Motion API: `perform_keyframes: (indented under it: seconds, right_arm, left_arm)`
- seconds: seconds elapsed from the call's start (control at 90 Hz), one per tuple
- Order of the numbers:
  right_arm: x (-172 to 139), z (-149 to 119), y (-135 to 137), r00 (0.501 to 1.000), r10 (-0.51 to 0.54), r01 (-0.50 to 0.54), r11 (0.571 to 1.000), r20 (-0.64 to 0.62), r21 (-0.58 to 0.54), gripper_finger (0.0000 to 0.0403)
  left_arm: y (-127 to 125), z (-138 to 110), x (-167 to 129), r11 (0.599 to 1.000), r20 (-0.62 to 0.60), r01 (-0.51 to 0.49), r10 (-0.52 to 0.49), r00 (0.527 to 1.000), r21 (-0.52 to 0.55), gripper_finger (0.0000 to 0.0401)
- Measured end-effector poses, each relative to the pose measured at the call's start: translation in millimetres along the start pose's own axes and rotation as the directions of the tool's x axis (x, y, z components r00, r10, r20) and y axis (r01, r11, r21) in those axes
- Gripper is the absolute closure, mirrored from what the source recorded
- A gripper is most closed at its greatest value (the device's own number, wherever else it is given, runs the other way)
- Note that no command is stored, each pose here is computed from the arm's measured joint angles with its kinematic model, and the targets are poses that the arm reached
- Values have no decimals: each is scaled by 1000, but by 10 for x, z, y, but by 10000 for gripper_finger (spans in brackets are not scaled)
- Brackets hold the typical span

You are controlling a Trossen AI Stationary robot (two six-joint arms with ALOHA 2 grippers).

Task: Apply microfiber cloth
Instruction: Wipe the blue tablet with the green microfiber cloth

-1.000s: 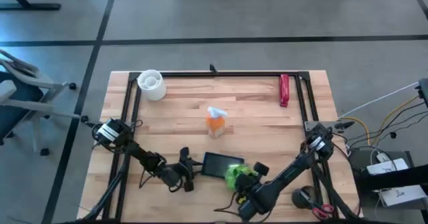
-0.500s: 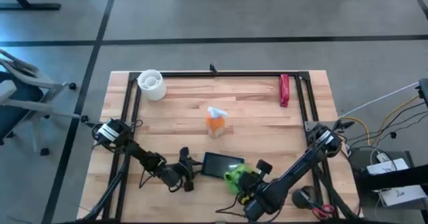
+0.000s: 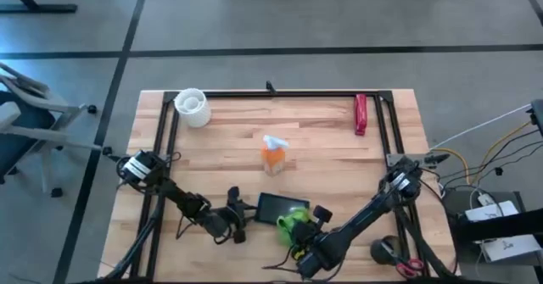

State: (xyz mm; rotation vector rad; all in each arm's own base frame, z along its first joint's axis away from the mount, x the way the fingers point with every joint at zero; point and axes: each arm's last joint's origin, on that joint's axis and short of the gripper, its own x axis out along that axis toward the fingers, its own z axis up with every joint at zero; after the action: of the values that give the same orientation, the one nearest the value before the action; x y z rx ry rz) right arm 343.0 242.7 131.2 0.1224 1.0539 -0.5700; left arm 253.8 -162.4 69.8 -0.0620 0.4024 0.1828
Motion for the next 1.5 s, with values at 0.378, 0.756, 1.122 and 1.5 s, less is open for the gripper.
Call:
perform_keyframes:
  seconds: [0.378, 0.756, 1.122, 1.5]
  right_arm:
    - [244, 419, 18, 987, 115, -113, 993, 117, -22, 403]
    - [348, 750, -54, 964, 182, -165, 981, 196, -101, 403]
    - [-412, 502, -388, 998, 32, -28, 996, 46, -84, 403]
    - [-397, 75, -402, 987, -131, 131, 991, -93, -9, 403]
  left_arm:
    - [-19, 21, 11, 1000, 4, 9, -9, 1000, 13, 303]
    - [-20, 20, 11, 1000, 2, 10, -10, 1000, 14, 303]
    - [-24, 21, 12, 1000, -1, 16, -16, 1000, 11, 303]
    - [-24, 21, 12, 1000, 1, 14, -14, 1000, 4, 303]
